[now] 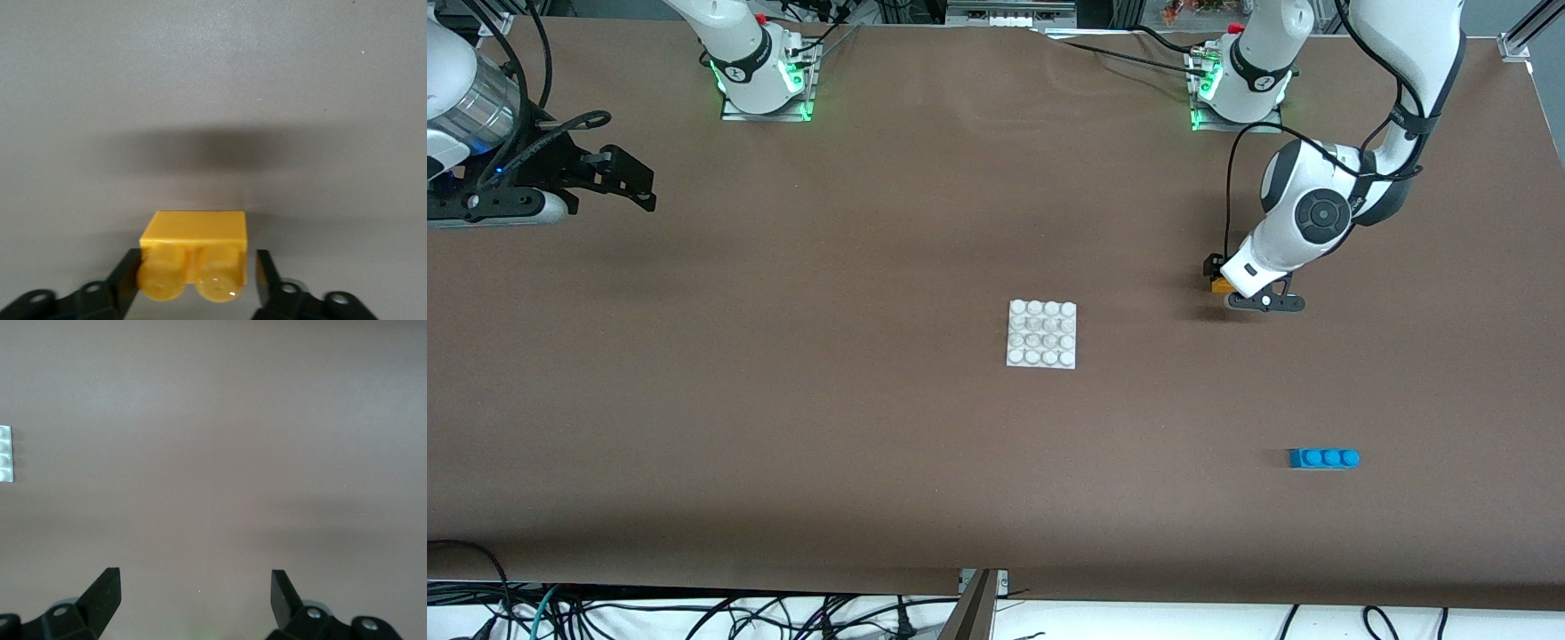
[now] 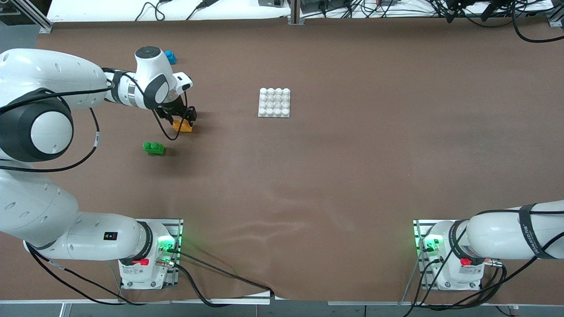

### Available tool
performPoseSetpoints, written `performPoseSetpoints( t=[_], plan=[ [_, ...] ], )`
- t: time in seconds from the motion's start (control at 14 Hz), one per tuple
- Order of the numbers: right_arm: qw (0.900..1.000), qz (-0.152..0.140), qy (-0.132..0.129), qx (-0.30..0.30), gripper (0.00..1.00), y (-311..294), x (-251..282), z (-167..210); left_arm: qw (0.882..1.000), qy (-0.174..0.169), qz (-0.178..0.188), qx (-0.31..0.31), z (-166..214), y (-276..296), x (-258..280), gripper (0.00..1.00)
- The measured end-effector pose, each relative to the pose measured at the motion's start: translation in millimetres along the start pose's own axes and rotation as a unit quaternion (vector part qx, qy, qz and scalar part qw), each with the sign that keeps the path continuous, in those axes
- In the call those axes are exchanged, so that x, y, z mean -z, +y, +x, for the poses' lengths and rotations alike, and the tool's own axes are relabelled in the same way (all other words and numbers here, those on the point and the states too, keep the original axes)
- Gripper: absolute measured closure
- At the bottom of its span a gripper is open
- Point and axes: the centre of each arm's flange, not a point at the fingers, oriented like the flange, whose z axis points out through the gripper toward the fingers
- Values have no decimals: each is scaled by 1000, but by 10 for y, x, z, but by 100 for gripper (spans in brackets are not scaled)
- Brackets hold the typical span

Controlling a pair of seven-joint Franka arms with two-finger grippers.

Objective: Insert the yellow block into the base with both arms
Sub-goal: 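Grasp the yellow block with the left gripper and lift it, then carry the yellow block over the white base plate with the left gripper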

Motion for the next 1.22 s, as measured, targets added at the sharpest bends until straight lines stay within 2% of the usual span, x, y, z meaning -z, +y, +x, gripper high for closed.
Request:
performPoseSetpoints(
  t=[0.07, 0.43, 0.72, 0.93, 1.22],
  plan=[
    [1000, 0, 0, 0, 0, 0, 1, 0, 1000, 4, 2, -4, 4, -3, 42, 35],
    [1000, 0, 1, 0, 0, -3, 7, -1, 1000, 4, 12, -9, 9, -61, 94, 37],
    [1000, 0, 1, 0, 0, -4, 8, -2, 999, -12, 28, -13, 183, 19, 774, 37],
    [1000, 0, 0, 0, 0, -4, 7, -3, 999, -10, 31, -43, 344, 515, 1474, 37],
    [1000, 0, 0, 1, 0, -6, 7, -3, 998, 6, -15, -64, 515, 1338, 2046, 37]
  ],
)
